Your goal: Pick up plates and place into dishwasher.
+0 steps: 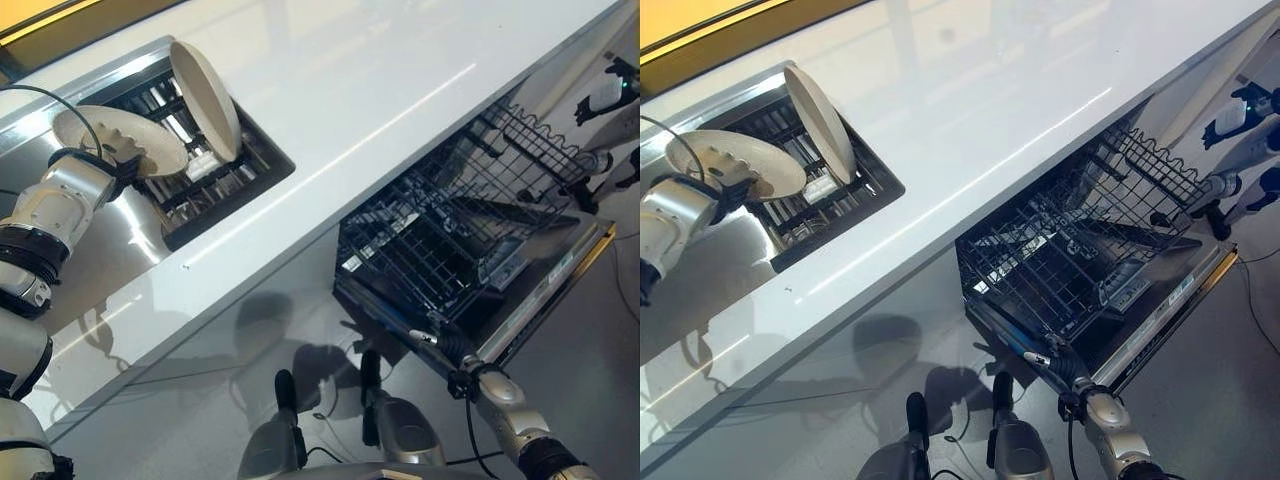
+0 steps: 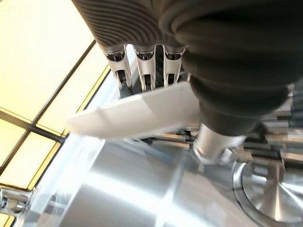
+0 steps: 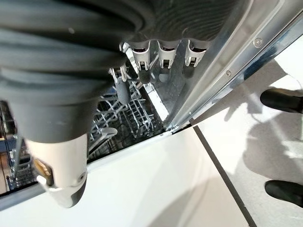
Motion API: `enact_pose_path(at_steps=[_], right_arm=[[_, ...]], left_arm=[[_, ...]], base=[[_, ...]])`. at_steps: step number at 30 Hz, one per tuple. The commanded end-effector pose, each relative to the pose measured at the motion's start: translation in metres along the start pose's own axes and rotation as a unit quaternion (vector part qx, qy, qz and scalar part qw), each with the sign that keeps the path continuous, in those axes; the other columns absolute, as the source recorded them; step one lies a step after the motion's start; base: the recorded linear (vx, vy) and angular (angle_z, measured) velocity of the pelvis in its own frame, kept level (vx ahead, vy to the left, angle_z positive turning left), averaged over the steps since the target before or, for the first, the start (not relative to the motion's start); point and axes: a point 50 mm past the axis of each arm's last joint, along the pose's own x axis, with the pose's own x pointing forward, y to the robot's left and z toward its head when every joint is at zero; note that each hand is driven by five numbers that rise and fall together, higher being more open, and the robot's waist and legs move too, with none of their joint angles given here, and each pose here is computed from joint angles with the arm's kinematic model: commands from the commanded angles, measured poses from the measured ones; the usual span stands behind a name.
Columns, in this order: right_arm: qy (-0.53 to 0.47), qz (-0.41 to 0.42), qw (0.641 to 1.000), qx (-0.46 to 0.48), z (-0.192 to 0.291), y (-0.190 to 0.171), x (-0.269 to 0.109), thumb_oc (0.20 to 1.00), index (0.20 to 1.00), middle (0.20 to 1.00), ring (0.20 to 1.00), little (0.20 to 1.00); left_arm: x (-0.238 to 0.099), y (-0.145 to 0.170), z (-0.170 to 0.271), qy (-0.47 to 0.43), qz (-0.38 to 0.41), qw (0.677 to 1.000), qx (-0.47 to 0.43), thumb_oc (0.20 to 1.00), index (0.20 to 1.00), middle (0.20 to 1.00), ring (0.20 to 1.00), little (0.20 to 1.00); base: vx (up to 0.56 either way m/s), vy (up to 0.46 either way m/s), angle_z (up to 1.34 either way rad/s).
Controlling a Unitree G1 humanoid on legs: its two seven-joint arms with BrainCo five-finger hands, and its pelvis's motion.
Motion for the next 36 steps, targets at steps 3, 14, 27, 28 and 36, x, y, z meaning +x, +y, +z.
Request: enact_pose_path(at_steps=[3, 14, 27, 28, 36], right_arm=[[-0.077, -0.004, 0.997, 0.015, 0.027, -0.007, 0.001, 1.0, 1.0, 1.0, 1.0, 1.0], [-0.177, 0.014, 0.984, -0.027, 0.052, 0.008, -0.011, 1.0, 1.0, 1.0, 1.0, 1.0], [-0.543, 0.02, 0.805, -0.239, 0.202, 0.042, -0.061, 1.0, 1.0, 1.0, 1.0, 1.0], [-0.558, 0.009, 0.789, -0.256, 0.21, 0.044, -0.064, 1.0, 1.0, 1.0, 1.0, 1.0], [-0.624, -0.078, 0.658, -0.415, 0.275, 0.05, -0.072, 1.0, 1.0, 1.0, 1.0, 1.0]], left_arm=[[-0.004, 0.004, -0.034, 0.054, 0.047, 0.997, -0.036, 0.2, 0.2, 0.2, 0.2, 0.2], [-0.018, 0.006, -0.031, 0.048, 0.154, 0.981, -0.108, 0.2, 0.2, 0.2, 0.2, 0.2], [-0.053, 0.016, 0.025, -0.054, 0.351, 0.891, -0.284, 0.2, 0.2, 0.2, 0.2, 0.2], [-0.056, 0.021, 0.029, -0.07, 0.367, 0.88, -0.294, 0.2, 0.2, 0.2, 0.2, 0.2], [-0.088, 0.08, 0.063, -0.24, 0.437, 0.774, -0.391, 0.2, 0.2, 0.2, 0.2, 0.2]], base=[[0.0, 0.0, 0.0], [0.02, -0.015, 0.01], [0.03, -0.035, 0.01], [0.0, -0.064, 0.02], [0.0, -0.072, 0.08]])
